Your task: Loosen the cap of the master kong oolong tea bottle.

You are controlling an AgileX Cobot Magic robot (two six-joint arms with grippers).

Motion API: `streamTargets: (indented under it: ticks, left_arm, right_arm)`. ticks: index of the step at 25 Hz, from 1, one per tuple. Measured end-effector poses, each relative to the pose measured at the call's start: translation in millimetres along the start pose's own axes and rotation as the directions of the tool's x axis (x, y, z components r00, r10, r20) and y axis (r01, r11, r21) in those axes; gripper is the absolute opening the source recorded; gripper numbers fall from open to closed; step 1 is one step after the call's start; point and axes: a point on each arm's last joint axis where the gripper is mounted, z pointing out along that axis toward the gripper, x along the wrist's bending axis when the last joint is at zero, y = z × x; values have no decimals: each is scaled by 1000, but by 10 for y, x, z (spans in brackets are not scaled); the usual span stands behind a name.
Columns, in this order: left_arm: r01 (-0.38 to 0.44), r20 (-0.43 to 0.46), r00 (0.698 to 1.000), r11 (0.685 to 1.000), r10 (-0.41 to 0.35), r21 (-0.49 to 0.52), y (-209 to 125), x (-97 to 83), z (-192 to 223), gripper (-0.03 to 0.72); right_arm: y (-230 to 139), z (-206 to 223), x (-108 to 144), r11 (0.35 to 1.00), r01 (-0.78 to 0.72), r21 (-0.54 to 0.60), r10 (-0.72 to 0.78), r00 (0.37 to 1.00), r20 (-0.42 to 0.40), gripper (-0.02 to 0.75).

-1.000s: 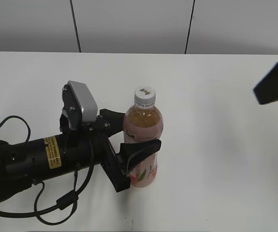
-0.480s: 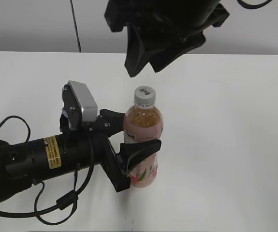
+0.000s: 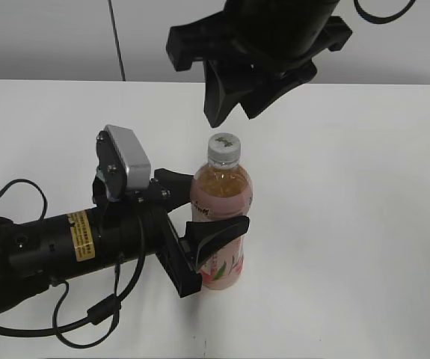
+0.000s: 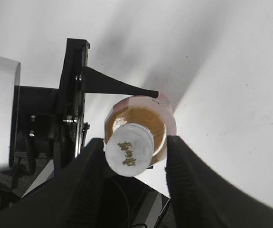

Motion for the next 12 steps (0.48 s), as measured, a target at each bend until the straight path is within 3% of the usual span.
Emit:
streamTargets:
  ticks: [12]
  left_arm:
    - [1,-2,1000,1000,-1,0,0,2,0,447]
  right_arm:
    - [38,274,-8,998,-17,68,17,1000,-5,330]
